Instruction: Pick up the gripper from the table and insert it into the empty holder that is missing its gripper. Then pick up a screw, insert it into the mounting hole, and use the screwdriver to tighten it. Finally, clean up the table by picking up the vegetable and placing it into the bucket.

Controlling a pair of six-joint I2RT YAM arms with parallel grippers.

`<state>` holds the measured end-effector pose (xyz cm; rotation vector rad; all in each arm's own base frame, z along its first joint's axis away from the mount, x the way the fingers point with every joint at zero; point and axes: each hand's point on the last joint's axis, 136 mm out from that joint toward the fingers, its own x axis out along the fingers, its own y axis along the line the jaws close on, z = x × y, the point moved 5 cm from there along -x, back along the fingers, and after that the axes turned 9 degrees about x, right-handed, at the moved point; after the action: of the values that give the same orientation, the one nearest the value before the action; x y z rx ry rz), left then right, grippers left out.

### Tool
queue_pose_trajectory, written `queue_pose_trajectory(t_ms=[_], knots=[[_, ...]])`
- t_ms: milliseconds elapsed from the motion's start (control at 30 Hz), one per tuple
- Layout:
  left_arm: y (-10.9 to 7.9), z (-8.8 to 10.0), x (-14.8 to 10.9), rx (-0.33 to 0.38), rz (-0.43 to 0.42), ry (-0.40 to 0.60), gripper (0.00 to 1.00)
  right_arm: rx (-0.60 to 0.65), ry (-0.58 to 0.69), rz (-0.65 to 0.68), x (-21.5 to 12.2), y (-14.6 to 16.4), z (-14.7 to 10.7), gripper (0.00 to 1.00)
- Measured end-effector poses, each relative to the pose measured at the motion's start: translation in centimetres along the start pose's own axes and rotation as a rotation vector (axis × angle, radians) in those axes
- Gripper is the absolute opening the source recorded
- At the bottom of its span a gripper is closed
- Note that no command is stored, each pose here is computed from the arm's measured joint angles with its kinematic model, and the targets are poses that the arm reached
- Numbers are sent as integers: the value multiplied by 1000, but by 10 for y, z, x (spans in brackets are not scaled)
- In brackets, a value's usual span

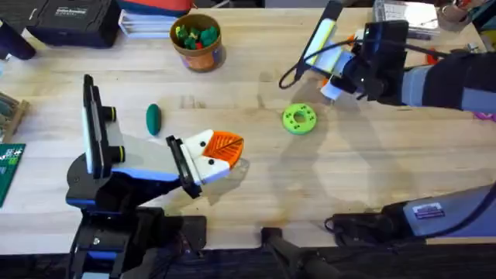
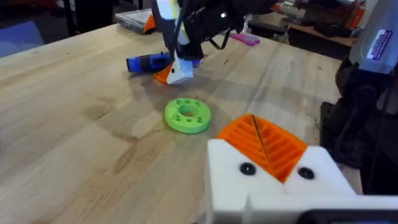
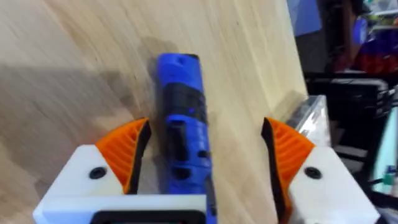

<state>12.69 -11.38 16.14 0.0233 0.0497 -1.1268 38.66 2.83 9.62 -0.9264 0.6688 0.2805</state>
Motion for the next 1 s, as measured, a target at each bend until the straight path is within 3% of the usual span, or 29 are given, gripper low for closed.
queue_pose_trajectory(t_ms=[200,400,433,467,600,633,700,1000], knots=[[0,0,0,0,0,0,12,158,18,34,-11,4,0,993],[0,0,0,0,0,0,13,395,-84,-37,-51,-25,20,994],[0,0,0,3,0,0,68,427,-103,-45,-61,-29,23,994],[0,0,0,0,-1,0,188,457,-124,-46,-71,-32,27,994],[0,0,0,0,0,0,825,511,-223,9,-111,-32,44,995],[0,0,0,-4,-1,0,941,516,-243,31,-119,-29,48,994],[0,0,0,-3,0,0,982,530,-280,76,-133,-24,53,994],[3,4,0,27,20,-15,985,615,-337,200,-159,-11,61,994]])
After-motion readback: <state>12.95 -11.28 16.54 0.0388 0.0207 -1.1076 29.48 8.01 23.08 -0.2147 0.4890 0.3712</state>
